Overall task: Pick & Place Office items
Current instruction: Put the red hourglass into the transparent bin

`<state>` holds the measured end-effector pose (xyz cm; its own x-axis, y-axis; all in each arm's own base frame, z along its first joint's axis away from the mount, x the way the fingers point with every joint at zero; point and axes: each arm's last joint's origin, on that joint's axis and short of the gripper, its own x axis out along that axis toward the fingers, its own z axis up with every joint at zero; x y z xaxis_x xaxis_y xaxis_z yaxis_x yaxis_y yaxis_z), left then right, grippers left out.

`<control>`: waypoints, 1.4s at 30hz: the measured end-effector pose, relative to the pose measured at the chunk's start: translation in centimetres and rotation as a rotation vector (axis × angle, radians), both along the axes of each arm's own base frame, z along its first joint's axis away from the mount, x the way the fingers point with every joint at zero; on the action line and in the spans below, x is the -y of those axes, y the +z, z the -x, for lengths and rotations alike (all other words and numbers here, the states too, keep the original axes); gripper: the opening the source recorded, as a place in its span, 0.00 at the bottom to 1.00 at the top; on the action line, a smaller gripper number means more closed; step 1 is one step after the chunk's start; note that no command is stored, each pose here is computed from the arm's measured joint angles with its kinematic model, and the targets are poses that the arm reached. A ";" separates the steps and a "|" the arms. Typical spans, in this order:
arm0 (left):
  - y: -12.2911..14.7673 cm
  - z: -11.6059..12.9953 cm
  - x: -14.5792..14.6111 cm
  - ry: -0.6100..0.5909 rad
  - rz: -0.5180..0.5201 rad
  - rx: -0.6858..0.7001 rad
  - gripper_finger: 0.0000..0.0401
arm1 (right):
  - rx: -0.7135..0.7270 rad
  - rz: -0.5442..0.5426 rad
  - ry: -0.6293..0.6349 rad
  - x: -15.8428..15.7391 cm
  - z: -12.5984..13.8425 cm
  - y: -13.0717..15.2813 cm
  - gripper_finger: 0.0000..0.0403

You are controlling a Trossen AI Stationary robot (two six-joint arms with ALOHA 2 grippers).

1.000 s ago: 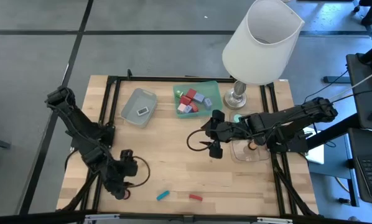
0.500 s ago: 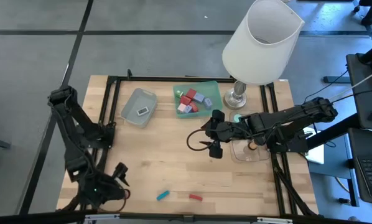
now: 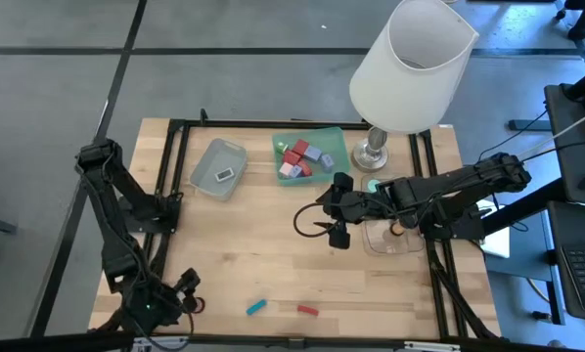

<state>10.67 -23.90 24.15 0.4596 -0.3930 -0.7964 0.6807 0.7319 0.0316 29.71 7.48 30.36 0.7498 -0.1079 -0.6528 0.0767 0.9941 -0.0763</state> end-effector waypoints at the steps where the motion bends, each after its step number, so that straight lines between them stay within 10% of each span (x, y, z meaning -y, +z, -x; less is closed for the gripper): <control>1: 0.0 0.0 0.0 -0.009 -0.013 0.017 0.75 | 0.000 0.000 0.000 0.0 0.0 0.0 0.72; 42: -4.4 0.8 -1.0 0.020 -0.033 0.013 0.82 | 0.000 0.000 0.000 0.0 0.0 0.0 0.72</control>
